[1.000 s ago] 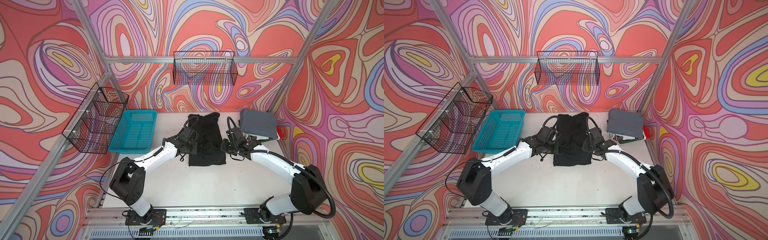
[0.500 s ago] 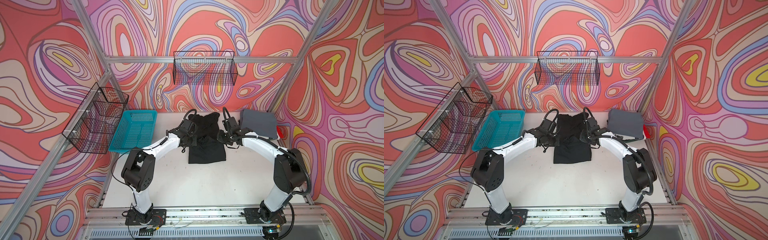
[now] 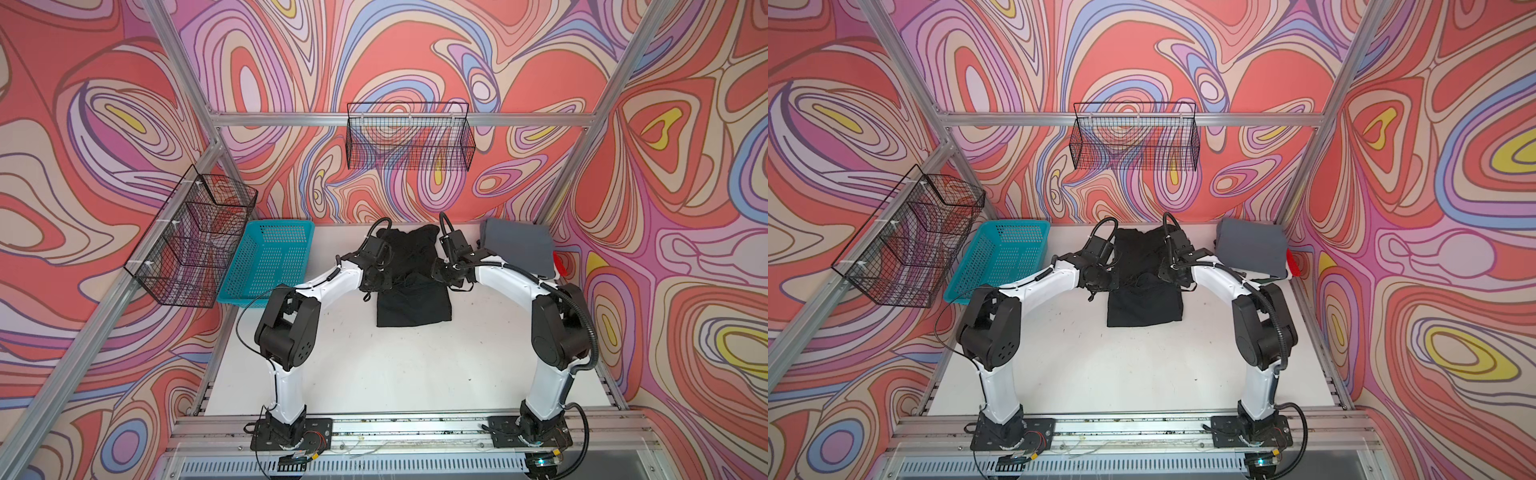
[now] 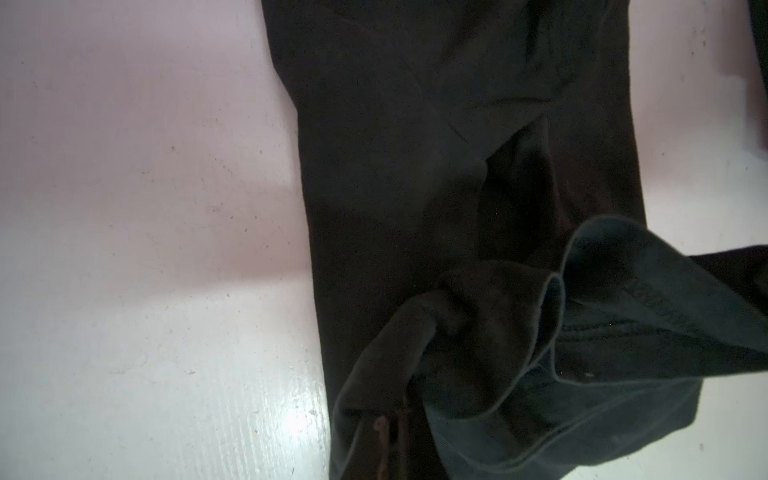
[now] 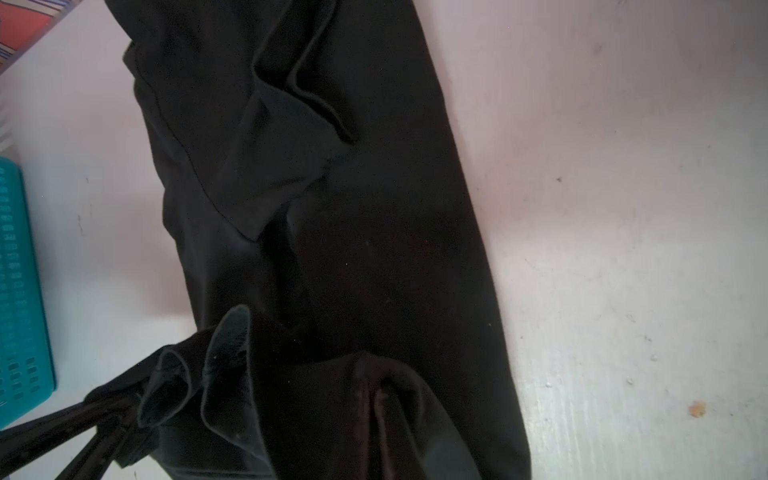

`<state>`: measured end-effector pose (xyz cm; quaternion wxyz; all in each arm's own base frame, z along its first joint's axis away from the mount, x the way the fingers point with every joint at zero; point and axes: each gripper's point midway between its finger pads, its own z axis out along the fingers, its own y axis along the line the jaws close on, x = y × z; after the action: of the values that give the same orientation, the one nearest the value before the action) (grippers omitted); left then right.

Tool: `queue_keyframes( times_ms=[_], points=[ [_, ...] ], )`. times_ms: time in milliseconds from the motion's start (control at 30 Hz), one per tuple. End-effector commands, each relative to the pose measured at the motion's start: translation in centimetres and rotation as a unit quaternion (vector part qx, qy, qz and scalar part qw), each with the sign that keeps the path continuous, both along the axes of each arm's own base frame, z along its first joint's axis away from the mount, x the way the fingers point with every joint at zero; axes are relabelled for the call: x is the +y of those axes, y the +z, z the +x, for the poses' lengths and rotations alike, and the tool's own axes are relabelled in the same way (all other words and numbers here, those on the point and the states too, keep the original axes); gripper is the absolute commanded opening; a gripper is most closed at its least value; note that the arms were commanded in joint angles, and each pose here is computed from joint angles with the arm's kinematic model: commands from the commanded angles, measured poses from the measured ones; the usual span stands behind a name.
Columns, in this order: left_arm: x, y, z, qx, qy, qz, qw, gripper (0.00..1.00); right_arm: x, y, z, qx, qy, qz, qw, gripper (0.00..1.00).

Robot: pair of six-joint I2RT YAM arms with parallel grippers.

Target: Fold and stack the t-shirts

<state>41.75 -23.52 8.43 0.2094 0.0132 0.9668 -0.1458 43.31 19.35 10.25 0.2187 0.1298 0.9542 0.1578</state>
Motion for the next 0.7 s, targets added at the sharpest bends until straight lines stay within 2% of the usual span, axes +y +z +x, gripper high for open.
queue_keyframes(
  times_ms=[0,633,667],
  points=[
    [0.2,0.0,0.6,0.000,-0.004,0.005,1.000,0.00,-0.4,0.1,0.6,-0.005,-0.007,-0.009,1.000,0.00],
    [0.1,-1.4,2.7,0.008,-0.003,0.012,1.000,0.00,-1.6,-2.6,0.7,0.018,-0.025,-0.029,0.999,0.00],
    [0.2,-1.2,2.7,0.007,-0.002,0.015,1.000,0.09,-1.6,-2.6,0.7,0.021,-0.023,-0.025,0.999,0.00]
  ],
)
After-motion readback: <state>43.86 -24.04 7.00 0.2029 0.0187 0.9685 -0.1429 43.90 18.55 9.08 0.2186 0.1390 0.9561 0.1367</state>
